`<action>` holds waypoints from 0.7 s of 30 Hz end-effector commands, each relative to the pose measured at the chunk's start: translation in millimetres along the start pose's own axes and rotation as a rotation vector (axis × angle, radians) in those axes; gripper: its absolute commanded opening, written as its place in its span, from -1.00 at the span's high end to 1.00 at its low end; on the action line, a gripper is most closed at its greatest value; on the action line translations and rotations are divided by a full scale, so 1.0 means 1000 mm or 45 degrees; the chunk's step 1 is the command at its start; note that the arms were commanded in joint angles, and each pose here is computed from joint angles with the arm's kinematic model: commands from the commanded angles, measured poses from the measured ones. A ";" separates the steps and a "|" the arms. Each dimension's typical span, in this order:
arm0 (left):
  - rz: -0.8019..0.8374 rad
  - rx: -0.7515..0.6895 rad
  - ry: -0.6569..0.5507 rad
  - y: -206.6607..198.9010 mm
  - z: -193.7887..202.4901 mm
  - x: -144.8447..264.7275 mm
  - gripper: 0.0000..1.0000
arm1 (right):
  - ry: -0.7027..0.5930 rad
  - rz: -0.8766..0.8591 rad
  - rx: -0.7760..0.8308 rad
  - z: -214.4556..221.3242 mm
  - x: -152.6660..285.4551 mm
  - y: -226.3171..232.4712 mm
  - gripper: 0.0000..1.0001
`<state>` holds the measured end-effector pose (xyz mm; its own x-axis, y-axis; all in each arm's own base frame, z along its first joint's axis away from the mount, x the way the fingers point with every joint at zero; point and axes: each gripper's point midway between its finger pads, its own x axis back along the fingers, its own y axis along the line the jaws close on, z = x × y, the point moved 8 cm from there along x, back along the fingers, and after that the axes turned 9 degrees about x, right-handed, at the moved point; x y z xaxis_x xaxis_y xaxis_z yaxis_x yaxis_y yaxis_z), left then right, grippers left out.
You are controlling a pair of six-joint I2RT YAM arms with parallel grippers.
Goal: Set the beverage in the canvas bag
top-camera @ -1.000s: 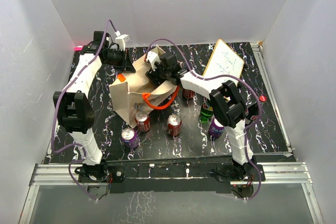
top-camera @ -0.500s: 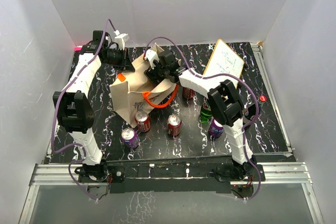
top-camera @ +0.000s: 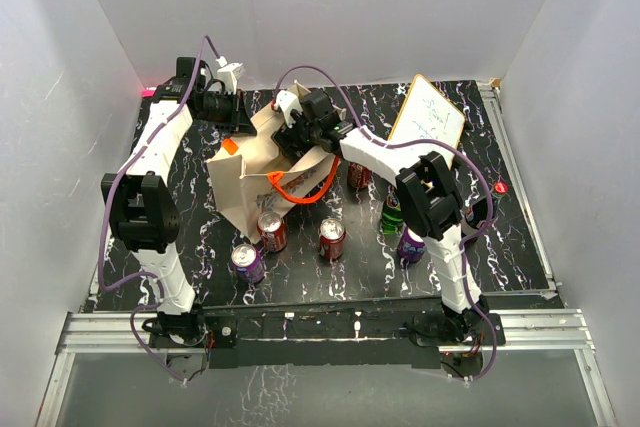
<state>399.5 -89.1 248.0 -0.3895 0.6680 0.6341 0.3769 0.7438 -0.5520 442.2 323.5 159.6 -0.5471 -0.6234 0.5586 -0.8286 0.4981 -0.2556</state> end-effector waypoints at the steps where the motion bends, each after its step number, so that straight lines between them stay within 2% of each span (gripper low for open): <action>1: 0.041 0.040 0.046 -0.009 0.005 0.002 1.00 | -0.192 0.100 0.008 -0.044 0.012 -0.024 -0.79; 12: 0.039 0.050 0.028 -0.011 0.002 0.003 1.00 | -0.248 0.141 -0.011 -0.067 0.031 -0.028 -0.79; 21: 0.044 0.127 0.009 -0.014 -0.001 0.003 1.00 | -0.306 0.168 0.028 -0.081 0.051 -0.030 -0.76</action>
<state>399.9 -90.6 249.8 -0.3967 0.6681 0.6295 0.3307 0.7438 -0.5809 442.6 325.1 170.3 -0.5526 -0.6250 0.5514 -0.8225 0.5158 -0.2396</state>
